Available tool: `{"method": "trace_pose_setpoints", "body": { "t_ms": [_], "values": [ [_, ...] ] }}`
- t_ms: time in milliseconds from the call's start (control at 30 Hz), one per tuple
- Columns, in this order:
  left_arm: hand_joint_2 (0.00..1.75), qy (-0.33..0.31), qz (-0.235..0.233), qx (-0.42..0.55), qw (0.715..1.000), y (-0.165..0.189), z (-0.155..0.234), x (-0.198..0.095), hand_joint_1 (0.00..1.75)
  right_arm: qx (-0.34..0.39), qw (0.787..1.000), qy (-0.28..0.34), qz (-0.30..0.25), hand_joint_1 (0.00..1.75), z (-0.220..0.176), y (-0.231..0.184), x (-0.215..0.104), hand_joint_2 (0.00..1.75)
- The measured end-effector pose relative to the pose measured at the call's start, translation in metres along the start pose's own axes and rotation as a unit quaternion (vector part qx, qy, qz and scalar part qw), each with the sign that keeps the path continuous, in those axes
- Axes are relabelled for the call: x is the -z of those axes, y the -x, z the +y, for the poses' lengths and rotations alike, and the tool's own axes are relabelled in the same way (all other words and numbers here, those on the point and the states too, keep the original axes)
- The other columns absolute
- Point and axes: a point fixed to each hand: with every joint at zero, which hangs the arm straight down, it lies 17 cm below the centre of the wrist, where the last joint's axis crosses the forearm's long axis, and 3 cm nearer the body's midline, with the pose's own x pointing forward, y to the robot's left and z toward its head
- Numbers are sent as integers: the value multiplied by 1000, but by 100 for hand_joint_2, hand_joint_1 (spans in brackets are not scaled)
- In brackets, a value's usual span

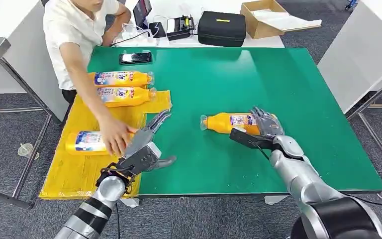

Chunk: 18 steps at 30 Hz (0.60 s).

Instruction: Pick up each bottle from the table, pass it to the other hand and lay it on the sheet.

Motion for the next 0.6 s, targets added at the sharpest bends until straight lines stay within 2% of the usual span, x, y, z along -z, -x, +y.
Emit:
{"method": "trace_pose_setpoints", "body": {
  "t_ms": [233, 267, 300, 333, 600],
  "values": [
    [175, 1, 0, -5, 1000, 0, 0, 0, 0, -6, 1000, -16, 2, 0, 7, 2, -1, 175],
    [175, 1, 0, -6, 1000, -1, -1, 0, 0, -12, 1000, -26, 7, 5, 9, 5, -2, 175],
    [175, 1, 0, -6, 1000, -1, -1, 0, 0, -17, 999, -34, 11, 166, 10, 8, -3, 175],
    [175, 0, 0, -8, 1000, -1, 0, 0, 0, -24, 998, -46, 18, 175, 12, 13, -3, 175],
    [175, -10, 0, -15, 1000, 0, 4, 0, 0, -80, 989, -97, 83, 175, 5, 58, -11, 175]
  ]
}}
